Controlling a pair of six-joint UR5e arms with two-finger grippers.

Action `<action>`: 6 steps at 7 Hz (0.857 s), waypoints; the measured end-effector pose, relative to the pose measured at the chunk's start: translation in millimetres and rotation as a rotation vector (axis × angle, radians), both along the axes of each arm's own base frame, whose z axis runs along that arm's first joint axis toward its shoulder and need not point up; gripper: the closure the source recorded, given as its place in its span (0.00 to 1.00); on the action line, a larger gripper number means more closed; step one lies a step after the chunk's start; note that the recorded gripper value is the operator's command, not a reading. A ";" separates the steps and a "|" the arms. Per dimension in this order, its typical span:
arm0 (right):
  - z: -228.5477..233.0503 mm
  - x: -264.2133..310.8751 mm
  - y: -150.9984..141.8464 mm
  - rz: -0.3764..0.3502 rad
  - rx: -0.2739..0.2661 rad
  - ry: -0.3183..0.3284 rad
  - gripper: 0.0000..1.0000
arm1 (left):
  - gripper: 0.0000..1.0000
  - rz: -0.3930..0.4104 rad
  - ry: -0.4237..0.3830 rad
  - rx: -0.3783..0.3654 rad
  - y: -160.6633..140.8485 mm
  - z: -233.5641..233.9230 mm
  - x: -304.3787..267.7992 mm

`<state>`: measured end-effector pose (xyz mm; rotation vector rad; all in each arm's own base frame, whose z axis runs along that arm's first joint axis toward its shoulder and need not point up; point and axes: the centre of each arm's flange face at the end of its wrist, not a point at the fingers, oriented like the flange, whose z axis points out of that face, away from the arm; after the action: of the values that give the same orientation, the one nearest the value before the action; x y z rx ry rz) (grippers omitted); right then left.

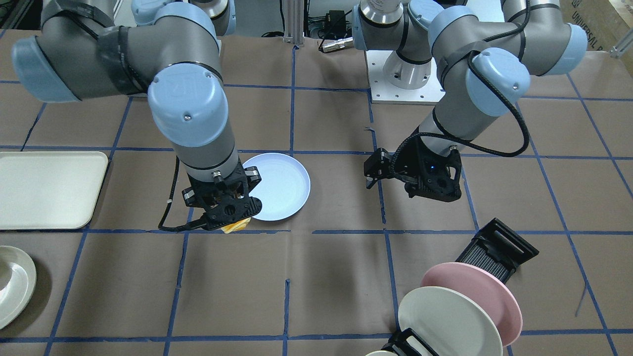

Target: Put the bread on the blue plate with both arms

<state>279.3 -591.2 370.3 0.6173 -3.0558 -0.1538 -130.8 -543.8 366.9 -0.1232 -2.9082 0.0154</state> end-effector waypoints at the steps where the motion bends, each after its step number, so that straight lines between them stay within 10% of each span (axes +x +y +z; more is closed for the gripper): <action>1: -23.4 18.7 4.7 0.002 0.002 0.003 0.98 | 0.00 0.000 -0.031 0.022 -1.4 18.7 10.5; 6: -129.1 40.5 65.5 0.007 -0.049 -0.013 0.98 | 0.00 0.000 -0.140 0.030 8.3 75.4 24.9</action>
<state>319.8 -525.6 241.3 0.6280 -3.0594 -0.0755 -106.0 -535.4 442.3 -0.1237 -3.0470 -0.0388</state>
